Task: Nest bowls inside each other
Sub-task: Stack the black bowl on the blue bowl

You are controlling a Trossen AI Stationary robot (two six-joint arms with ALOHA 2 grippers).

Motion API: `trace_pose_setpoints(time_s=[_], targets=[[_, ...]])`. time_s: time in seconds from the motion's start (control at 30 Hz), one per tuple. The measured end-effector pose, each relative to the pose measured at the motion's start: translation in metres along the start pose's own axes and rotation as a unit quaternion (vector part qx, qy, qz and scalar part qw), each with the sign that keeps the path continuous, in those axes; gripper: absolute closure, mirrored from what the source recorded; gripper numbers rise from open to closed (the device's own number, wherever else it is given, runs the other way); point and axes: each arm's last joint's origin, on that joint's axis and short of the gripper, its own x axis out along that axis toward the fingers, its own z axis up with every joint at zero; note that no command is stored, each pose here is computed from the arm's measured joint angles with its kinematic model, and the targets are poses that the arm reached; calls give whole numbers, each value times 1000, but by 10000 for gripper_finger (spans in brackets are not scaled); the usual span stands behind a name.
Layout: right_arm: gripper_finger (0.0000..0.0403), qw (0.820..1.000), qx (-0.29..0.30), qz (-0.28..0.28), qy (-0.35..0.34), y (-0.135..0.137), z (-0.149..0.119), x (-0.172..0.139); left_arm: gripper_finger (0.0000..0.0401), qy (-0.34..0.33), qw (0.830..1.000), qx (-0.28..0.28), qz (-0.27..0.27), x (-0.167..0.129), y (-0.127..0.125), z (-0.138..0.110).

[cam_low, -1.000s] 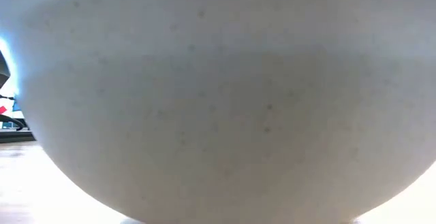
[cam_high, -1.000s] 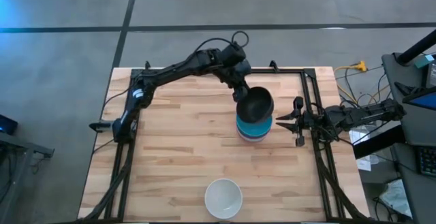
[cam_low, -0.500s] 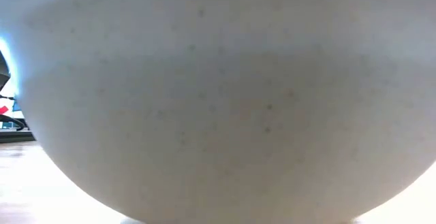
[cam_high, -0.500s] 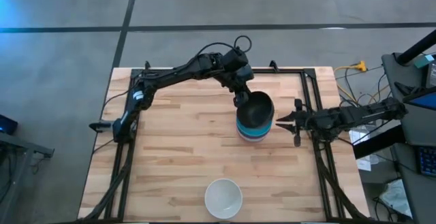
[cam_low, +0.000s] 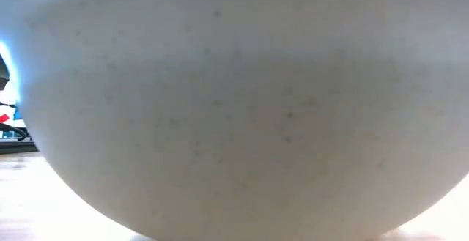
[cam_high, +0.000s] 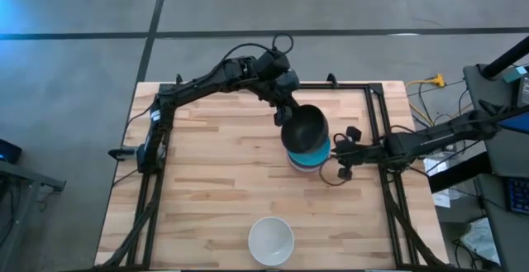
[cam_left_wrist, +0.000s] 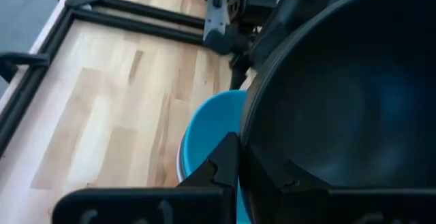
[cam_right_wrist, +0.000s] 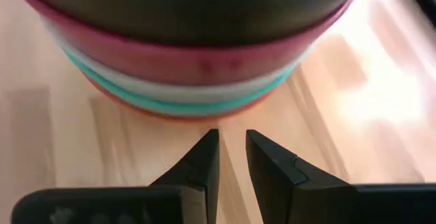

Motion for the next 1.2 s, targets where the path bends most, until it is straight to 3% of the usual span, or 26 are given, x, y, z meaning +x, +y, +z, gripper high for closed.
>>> trace_pose_setpoints(time_s=[0.13,0.37,0.53,1.2], targets=[[335,998,1,-21,57,3,1,10,401,-6,1000,7,-3,-8,-7,2],[335,993,-3,-65,96,0,6,29,401,17,1000,19,10,-22,-16,-3],[335,996,-22,-61,66,2,14,38,401,29,998,25,42,-35,-22,-6],[335,995,-90,-14,-32,21,40,70,401,22,997,32,71,-70,-36,-7]])
